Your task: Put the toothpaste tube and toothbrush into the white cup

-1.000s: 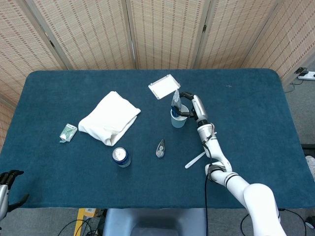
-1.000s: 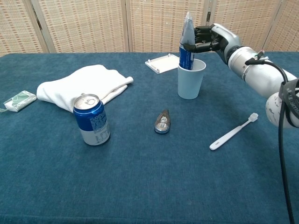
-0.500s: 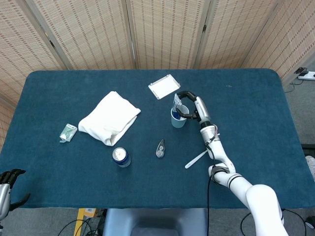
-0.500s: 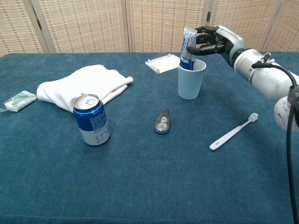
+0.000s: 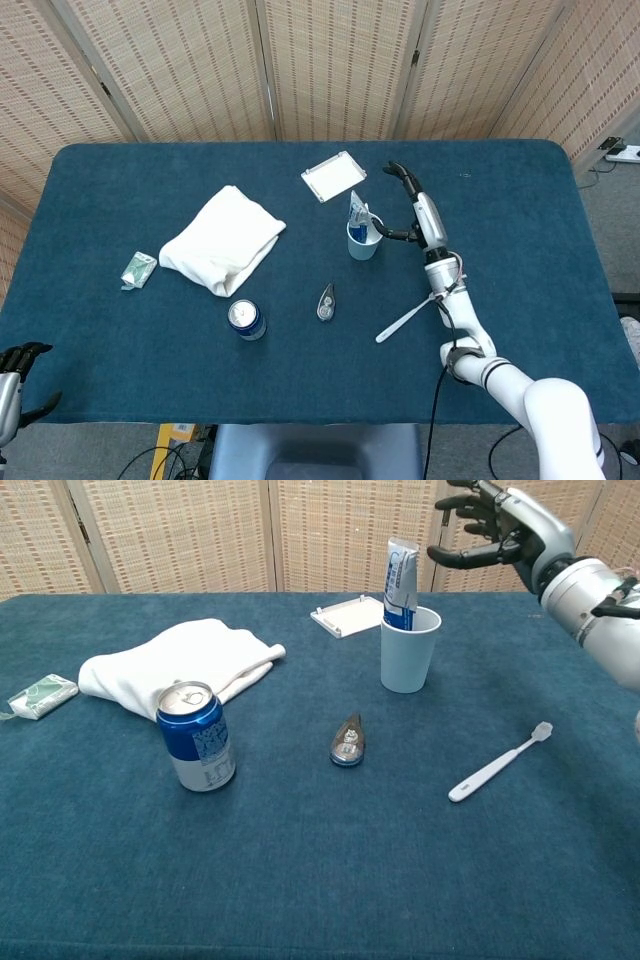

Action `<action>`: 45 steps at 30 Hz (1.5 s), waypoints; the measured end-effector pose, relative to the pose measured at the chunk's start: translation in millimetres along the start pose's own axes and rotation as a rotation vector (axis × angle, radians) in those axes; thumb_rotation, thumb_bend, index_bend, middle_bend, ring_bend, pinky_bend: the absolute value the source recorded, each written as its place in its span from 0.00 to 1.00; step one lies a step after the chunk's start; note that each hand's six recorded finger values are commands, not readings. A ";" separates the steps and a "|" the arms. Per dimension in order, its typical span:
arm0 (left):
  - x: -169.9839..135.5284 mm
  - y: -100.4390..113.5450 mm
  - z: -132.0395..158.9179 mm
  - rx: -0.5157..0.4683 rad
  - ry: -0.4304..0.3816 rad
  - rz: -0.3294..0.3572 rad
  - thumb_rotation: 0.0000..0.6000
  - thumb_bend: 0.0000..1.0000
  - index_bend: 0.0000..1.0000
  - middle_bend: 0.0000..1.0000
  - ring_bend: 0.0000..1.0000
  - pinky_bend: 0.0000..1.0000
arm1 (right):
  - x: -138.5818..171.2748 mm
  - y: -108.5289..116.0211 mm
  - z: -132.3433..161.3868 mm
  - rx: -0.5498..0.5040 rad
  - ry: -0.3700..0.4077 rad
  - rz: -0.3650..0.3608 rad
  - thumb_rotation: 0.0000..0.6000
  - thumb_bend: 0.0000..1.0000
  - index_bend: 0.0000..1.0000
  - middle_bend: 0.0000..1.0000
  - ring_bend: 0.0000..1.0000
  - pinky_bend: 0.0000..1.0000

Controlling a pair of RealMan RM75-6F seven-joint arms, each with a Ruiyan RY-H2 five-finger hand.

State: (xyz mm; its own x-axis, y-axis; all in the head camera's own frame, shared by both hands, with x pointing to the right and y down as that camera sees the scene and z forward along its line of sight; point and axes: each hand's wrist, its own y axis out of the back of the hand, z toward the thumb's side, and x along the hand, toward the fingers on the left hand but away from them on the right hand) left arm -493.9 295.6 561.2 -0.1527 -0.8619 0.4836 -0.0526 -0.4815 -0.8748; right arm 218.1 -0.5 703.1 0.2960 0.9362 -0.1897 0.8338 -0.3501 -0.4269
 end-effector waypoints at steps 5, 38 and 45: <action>2.6 -1.2 2.2 -0.001 -0.008 0.000 1.00 0.27 0.28 0.26 0.22 0.23 | 30.6 20.9 11.3 0.131 0.079 -0.011 1.00 0.48 0.31 0.38 0.15 0.08; -1.2 -0.2 10.6 0.000 -0.030 -0.002 1.00 0.27 0.28 0.26 0.22 0.23 | 175.2 -39.4 -24.0 0.855 0.160 0.633 1.00 0.43 0.42 0.40 0.19 0.21; -3.1 -0.8 7.4 -0.003 -0.022 -0.002 1.00 0.27 0.28 0.26 0.22 0.23 | 174.1 -43.9 -23.8 0.896 0.172 0.626 1.00 0.25 0.38 0.39 0.18 0.18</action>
State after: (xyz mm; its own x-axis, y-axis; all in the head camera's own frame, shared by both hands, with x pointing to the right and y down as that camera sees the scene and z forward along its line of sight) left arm -486.1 297.5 560.6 -0.1307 -0.8641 0.4861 -0.0560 -0.4831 -0.8738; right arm 244.1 178.6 709.9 0.6665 0.5534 -0.4996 -0.1042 -0.5944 -0.7974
